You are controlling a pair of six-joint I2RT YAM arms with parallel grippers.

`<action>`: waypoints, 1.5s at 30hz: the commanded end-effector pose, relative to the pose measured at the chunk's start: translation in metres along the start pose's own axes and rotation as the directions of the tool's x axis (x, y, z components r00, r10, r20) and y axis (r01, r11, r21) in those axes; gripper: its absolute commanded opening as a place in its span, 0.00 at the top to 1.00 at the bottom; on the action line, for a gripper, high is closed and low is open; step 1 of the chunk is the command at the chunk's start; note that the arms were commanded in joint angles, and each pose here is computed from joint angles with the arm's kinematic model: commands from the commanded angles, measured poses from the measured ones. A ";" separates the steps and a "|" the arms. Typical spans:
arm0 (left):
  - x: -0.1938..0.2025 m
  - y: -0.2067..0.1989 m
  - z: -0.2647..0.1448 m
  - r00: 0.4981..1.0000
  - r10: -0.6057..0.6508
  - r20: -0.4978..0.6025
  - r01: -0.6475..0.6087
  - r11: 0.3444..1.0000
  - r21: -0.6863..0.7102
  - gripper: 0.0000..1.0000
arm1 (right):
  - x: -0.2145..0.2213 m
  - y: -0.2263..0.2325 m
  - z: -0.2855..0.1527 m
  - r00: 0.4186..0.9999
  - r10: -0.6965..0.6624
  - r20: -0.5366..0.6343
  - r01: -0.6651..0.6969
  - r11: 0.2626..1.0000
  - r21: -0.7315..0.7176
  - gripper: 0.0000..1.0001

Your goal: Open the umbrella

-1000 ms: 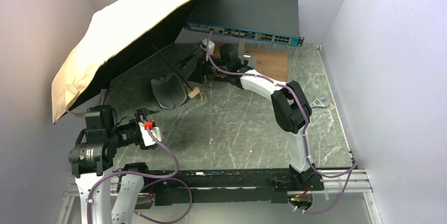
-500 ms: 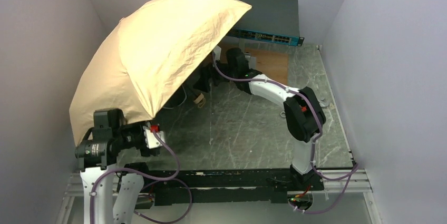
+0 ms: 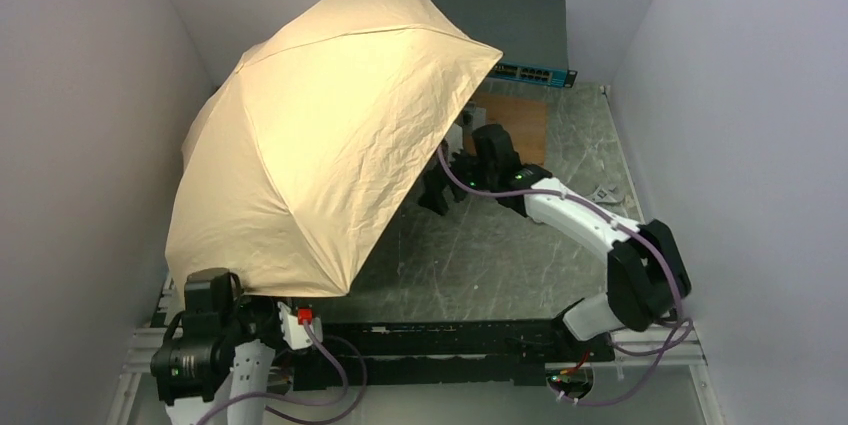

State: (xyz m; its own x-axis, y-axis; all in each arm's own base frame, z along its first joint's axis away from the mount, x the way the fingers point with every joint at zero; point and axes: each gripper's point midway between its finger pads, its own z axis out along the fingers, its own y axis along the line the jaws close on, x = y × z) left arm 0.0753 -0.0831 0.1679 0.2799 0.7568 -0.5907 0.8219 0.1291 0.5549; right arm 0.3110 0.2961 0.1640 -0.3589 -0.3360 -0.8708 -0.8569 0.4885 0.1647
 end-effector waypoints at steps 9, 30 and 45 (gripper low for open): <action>-0.022 0.011 -0.059 0.974 -0.210 -0.088 0.181 0.948 -0.262 0.00 | 0.022 0.003 -0.090 0.991 -0.136 -0.006 0.134 0.972 0.191 0.00; 0.053 0.045 -0.084 0.826 -0.468 -0.314 0.240 0.796 -0.556 0.00 | 0.018 0.016 -0.197 0.945 -0.324 0.053 0.271 0.860 0.431 0.00; 0.046 0.034 -0.099 0.872 -0.224 -0.435 -0.129 0.752 -0.646 0.00 | 0.031 0.022 -0.208 0.933 -0.360 0.029 0.313 0.846 0.432 0.00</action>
State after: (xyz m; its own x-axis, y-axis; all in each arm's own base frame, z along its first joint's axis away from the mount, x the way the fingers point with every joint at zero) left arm 0.0748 0.0252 0.1939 -0.2603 0.8803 -0.3965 0.4446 0.4739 0.7601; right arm 0.2069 0.1351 0.2313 -0.0508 -0.4485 -0.8923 -0.6919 0.6601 -0.2924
